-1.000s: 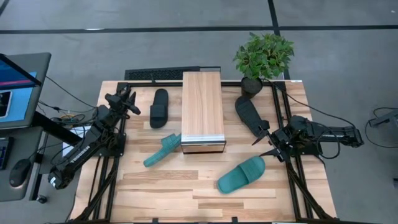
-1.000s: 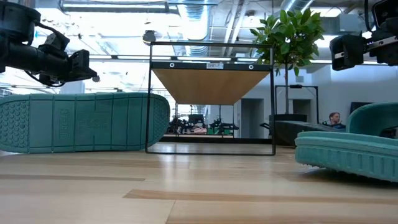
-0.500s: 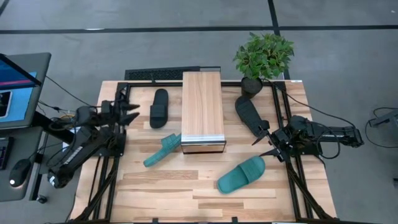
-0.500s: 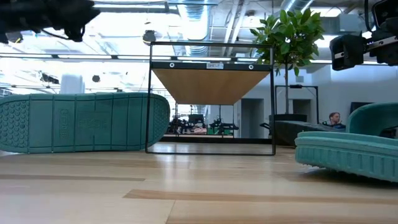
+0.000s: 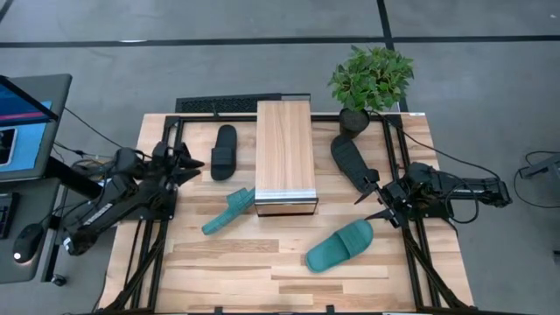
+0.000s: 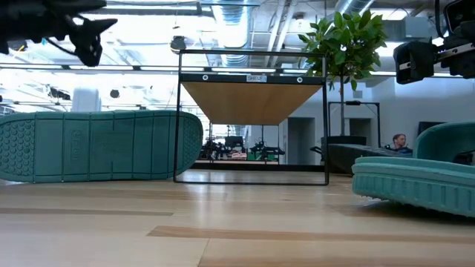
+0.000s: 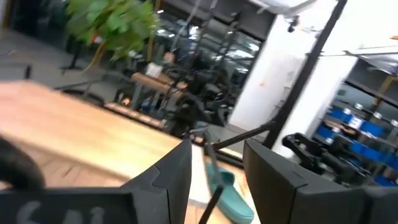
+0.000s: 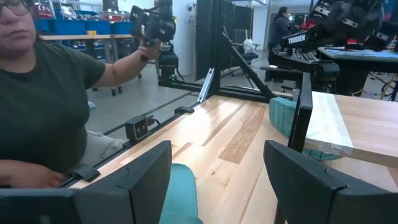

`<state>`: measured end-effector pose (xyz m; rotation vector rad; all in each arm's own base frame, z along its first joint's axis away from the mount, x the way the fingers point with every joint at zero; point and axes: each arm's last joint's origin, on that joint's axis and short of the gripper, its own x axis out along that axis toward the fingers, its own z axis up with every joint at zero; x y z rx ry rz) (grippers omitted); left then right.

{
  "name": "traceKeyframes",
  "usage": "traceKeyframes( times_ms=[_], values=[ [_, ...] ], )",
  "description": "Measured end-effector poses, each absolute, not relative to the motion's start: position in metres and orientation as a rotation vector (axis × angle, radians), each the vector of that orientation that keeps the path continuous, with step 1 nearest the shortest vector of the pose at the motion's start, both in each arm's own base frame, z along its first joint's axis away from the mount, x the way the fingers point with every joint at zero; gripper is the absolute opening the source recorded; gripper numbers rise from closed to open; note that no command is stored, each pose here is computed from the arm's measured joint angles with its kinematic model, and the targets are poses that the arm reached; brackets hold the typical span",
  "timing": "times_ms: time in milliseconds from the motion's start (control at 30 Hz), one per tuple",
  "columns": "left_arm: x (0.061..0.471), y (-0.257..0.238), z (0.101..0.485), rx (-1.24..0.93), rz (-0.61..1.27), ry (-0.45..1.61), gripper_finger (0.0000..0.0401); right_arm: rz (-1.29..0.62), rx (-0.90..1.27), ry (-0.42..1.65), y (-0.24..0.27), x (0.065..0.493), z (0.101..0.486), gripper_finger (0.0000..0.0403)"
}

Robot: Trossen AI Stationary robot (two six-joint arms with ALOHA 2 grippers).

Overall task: Pick and place slides into the shelf
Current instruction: Put the bottom green slipper on the shelf

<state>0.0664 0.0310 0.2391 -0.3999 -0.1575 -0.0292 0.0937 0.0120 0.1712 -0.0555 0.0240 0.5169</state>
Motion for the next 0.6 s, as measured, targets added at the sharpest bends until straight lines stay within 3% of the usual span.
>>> traceKeyframes(
  times_ms=[600],
  values=[
    [0.0680, 0.0373, 0.2305, -0.343, 0.260, -0.142, 0.0134, 0.517, -0.056, 0.024, 0.0120, 0.0937, 0.1713, 0.0249]
  ],
)
